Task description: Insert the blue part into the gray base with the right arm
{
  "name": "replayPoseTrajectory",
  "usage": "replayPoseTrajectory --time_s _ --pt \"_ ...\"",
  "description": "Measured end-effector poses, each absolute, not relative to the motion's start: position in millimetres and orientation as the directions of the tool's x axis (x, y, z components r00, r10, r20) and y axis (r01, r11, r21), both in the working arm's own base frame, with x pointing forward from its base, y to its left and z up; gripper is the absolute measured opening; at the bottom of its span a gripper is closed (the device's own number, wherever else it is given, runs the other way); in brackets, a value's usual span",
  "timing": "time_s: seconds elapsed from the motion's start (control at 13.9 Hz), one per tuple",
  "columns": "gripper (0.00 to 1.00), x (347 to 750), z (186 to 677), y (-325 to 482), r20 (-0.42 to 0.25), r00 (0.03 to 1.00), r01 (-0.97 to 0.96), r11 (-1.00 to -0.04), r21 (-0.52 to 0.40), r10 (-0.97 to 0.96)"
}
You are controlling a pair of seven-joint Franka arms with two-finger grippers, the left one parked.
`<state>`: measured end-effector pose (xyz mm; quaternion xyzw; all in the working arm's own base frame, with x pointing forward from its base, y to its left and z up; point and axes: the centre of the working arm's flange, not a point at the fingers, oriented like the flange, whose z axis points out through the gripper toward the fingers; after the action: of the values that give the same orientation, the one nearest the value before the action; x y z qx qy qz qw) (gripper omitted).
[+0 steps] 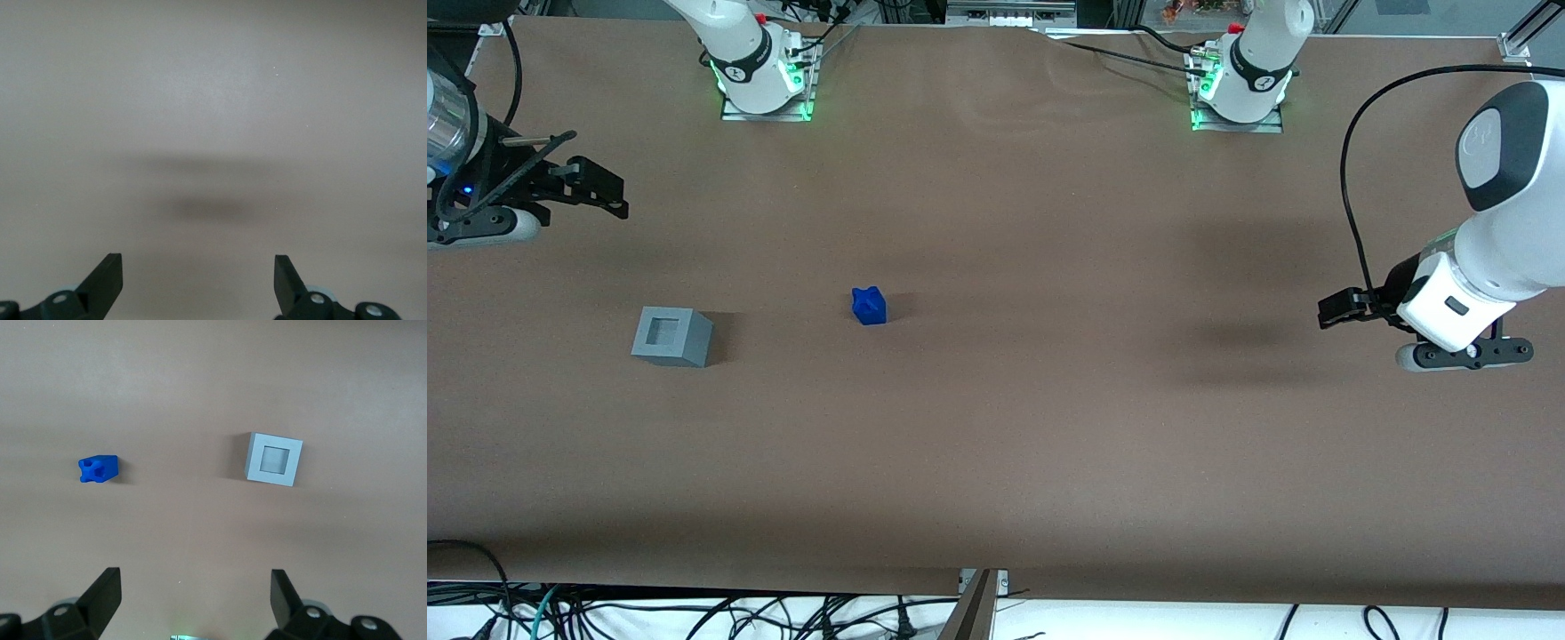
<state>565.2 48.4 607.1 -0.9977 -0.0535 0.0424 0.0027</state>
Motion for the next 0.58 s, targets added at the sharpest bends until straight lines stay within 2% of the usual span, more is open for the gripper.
replayPoseTrajectory --time_s 0.58 --pt "0.99 566.0 605.1 48.2 -0.088 0.99 0.106 -0.994 -0.01 0.107"
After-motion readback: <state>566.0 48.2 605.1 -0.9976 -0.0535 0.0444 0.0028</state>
